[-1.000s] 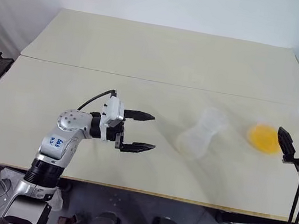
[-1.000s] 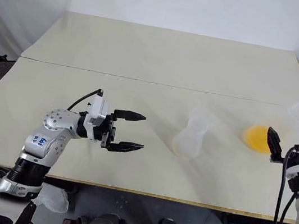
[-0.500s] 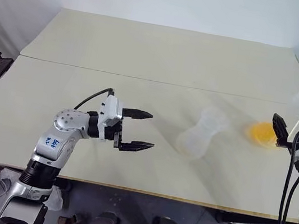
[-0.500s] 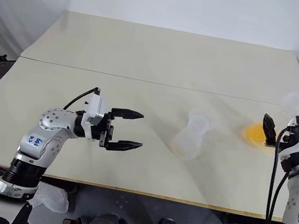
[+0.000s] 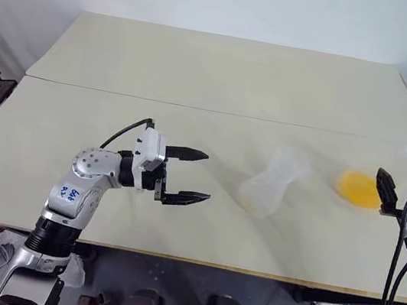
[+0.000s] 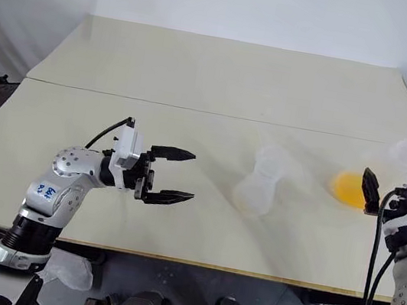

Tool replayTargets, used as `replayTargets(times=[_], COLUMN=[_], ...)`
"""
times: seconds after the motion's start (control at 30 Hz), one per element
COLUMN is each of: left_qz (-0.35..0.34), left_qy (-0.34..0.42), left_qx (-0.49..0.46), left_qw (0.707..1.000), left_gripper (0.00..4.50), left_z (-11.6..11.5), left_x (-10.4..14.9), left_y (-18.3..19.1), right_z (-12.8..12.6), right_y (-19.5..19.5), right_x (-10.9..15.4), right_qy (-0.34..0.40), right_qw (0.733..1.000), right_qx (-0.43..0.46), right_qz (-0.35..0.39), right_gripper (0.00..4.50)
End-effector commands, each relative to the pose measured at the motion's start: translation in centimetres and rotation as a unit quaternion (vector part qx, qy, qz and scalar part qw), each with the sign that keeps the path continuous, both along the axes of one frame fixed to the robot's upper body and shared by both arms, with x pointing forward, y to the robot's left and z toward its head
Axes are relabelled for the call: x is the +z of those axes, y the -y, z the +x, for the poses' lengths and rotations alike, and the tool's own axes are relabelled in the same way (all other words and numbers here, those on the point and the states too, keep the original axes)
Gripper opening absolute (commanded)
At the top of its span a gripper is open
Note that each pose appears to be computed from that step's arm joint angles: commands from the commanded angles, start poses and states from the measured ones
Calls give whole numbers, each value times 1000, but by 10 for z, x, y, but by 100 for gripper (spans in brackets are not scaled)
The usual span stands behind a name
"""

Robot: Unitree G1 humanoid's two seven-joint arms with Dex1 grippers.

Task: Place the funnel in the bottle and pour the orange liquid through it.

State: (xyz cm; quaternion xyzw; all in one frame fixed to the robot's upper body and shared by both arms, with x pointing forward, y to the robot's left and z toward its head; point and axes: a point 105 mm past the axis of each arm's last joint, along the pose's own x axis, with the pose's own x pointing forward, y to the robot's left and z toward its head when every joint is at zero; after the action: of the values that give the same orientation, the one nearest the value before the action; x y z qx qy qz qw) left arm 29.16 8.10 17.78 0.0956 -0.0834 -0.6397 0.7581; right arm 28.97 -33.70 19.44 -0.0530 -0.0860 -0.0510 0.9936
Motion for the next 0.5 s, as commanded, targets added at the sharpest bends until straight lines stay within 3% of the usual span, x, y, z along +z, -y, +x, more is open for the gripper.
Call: replayTargets(times=[0.03, 0.5], left_qz=[-6, -7], left_qy=[17, 20], left_qx=[-5, -3], left_qw=[1000, 1000], left_gripper=[449, 449], left_z=[0, 1], left_x=[9, 10], left_y=[-1, -1], right_z=[-7, 12], right_y=[5, 18], right_x=[12, 6], right_qy=[24, 13], right_qw=[1000, 999], right_qx=[-18, -38], right_qz=[-2, 12], right_gripper=[450, 450])
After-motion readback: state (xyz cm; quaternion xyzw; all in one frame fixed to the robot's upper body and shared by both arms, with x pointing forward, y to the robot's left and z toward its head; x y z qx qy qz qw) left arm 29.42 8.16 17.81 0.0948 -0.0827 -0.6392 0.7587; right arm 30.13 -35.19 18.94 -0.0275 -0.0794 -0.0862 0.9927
